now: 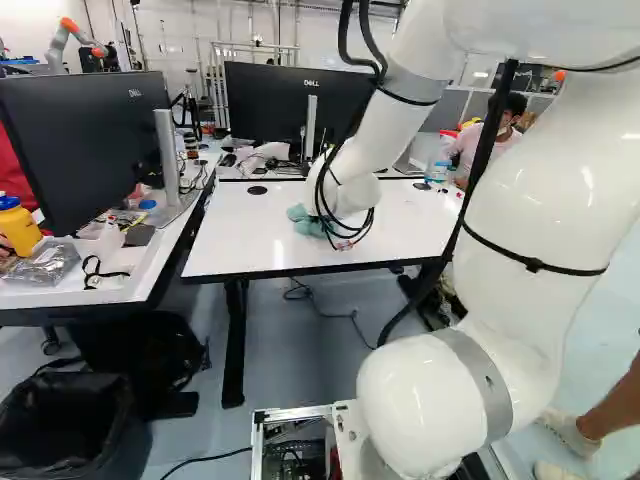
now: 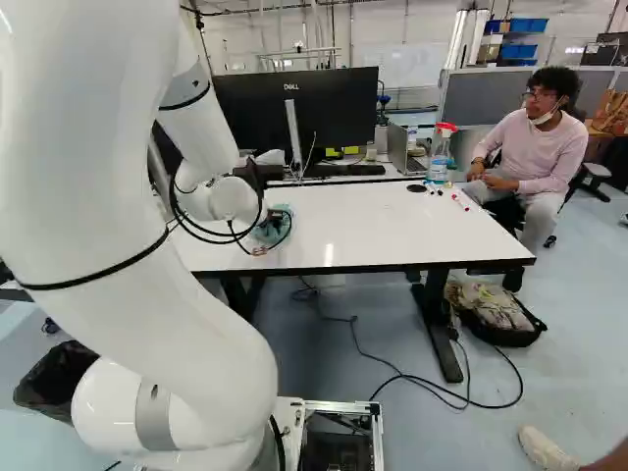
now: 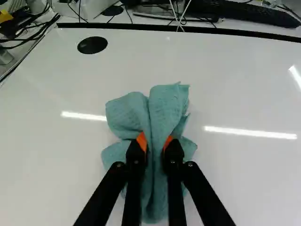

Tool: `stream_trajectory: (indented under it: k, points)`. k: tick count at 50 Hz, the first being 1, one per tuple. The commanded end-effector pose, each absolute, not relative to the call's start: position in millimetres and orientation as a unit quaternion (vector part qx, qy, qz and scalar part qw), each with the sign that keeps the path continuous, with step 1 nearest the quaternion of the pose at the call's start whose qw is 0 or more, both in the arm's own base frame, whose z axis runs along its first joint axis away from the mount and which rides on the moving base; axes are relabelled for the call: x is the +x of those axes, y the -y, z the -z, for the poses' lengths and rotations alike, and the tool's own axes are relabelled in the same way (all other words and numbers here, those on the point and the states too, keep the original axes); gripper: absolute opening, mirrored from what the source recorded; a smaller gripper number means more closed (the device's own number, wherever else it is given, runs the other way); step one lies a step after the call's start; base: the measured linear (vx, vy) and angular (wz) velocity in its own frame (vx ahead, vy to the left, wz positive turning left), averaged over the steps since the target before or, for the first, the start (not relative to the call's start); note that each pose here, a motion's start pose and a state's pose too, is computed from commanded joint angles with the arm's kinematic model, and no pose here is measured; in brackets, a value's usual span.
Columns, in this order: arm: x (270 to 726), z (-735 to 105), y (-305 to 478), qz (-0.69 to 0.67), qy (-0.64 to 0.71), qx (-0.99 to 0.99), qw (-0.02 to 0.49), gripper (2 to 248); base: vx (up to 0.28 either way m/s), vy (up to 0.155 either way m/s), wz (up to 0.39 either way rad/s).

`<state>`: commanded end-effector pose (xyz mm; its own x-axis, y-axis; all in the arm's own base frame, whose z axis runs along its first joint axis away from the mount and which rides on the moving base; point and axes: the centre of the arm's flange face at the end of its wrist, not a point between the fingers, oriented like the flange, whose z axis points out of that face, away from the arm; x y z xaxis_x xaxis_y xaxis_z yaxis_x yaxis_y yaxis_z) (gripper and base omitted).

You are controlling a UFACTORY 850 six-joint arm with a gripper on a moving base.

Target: Clean the table with the green towel

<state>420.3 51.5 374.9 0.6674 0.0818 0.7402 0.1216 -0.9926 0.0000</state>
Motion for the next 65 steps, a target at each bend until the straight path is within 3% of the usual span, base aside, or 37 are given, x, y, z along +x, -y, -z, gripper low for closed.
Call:
stream_trajectory:
  k: [65]
  points:
    - [405,-415,-50,0.394,0.056,-0.917,0.024,55,0.000,0.000,0.000]
